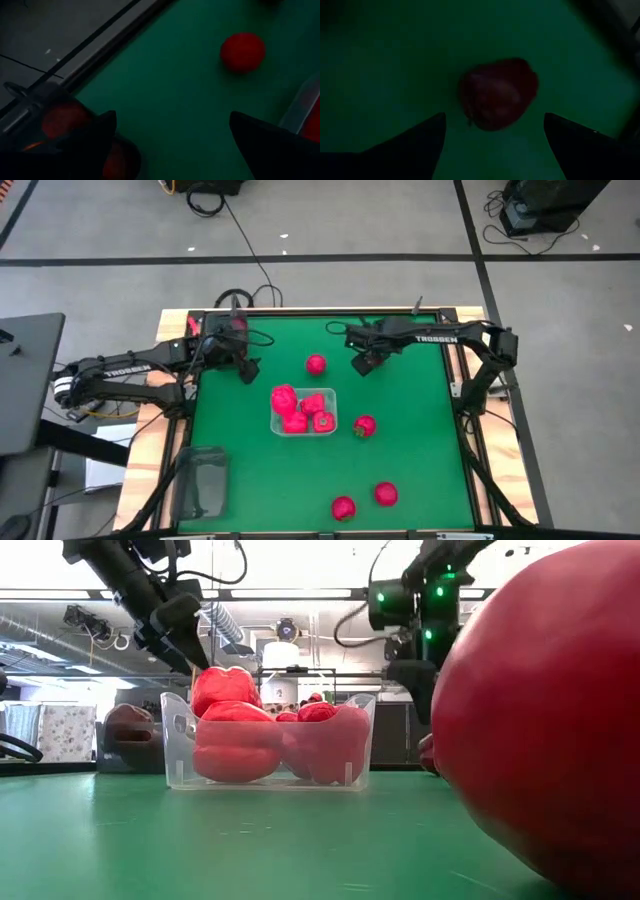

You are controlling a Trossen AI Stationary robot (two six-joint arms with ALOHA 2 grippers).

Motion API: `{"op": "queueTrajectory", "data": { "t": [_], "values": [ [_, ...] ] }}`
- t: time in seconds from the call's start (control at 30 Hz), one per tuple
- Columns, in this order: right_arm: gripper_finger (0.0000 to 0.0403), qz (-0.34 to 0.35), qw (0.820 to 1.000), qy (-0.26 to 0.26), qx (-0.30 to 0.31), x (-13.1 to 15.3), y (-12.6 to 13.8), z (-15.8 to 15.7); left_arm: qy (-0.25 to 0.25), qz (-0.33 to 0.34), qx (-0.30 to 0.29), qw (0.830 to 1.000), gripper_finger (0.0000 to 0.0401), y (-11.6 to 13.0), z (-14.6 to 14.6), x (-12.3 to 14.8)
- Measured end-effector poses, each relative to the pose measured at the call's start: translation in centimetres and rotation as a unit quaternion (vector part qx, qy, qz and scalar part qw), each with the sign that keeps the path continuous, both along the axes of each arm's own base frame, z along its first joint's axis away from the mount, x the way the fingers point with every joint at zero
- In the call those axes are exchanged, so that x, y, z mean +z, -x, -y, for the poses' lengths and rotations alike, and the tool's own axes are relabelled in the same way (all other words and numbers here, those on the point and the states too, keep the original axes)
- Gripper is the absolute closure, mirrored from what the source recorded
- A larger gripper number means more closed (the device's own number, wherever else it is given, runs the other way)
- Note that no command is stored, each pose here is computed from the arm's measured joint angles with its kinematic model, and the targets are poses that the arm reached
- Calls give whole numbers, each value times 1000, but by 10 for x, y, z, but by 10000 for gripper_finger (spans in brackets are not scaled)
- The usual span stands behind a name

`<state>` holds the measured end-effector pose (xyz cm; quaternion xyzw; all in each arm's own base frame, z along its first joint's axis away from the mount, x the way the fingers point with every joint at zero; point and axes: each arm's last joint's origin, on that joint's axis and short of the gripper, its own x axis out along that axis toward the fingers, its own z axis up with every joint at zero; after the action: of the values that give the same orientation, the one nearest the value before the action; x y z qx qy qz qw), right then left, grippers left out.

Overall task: Sort produce into baskets
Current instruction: Put the red apple into the top black bin

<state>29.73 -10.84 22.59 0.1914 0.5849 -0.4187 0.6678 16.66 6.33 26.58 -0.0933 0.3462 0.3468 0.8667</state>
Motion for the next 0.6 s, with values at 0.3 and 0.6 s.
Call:
{"op": "queueTrajectory", "data": {
  "t": [0.3, 0.6],
  "values": [
    [57, 10, 999, -30, -14, -31, 17, 27, 4, -11, -1, 1000, 6, 1, 0, -27],
    [57, 74, 995, -54, -40, -45, 30, 55, 4, -8, 0, 1000, 6, 1, 0, -28]
  ]
}}
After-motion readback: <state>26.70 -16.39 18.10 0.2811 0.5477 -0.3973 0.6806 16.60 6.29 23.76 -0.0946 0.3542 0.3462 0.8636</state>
